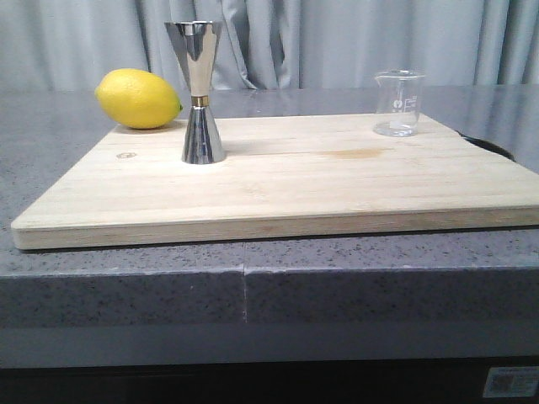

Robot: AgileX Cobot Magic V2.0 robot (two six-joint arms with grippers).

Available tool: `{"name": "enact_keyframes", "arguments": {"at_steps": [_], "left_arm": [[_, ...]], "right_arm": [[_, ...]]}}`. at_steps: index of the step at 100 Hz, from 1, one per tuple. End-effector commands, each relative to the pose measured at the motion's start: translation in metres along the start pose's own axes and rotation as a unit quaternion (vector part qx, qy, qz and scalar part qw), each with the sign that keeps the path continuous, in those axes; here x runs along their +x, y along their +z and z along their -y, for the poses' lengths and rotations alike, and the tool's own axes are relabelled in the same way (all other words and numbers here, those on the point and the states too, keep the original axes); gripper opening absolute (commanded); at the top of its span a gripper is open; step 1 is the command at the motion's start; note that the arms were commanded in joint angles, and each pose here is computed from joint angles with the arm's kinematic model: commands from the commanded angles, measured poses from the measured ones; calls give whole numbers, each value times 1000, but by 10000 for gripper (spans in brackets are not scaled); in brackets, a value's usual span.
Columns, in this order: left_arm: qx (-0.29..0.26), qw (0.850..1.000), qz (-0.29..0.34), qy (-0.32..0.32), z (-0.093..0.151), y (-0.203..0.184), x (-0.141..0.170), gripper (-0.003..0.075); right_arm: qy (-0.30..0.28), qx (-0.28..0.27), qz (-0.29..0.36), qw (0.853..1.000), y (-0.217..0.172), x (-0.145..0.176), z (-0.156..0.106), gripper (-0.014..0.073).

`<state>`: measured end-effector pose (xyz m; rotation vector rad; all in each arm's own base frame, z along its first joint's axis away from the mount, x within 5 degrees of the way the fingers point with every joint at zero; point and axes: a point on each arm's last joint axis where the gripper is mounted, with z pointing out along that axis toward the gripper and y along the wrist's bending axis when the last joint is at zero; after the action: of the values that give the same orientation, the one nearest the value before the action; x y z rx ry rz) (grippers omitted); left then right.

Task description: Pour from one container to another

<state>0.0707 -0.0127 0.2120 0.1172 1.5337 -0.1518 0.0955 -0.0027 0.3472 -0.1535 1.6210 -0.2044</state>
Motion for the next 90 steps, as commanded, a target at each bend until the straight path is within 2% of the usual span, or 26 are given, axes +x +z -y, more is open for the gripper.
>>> {"name": "enact_keyframes", "arguments": {"at_steps": [1,51,90], "left_arm": [[-4,999,17,31,-1,-2,3,-19],[-6,1000,-9,11,-1,-17,14,-19],[-10,995,-95,10,-2,-18,29,-19]], "right_arm": [[-10,-8,41,999,-2,-13,0,-72],[-10,-8,41,999,-2,-13,0,-71],[-10,-8,41,999,-2,-13,0,-72]]}}
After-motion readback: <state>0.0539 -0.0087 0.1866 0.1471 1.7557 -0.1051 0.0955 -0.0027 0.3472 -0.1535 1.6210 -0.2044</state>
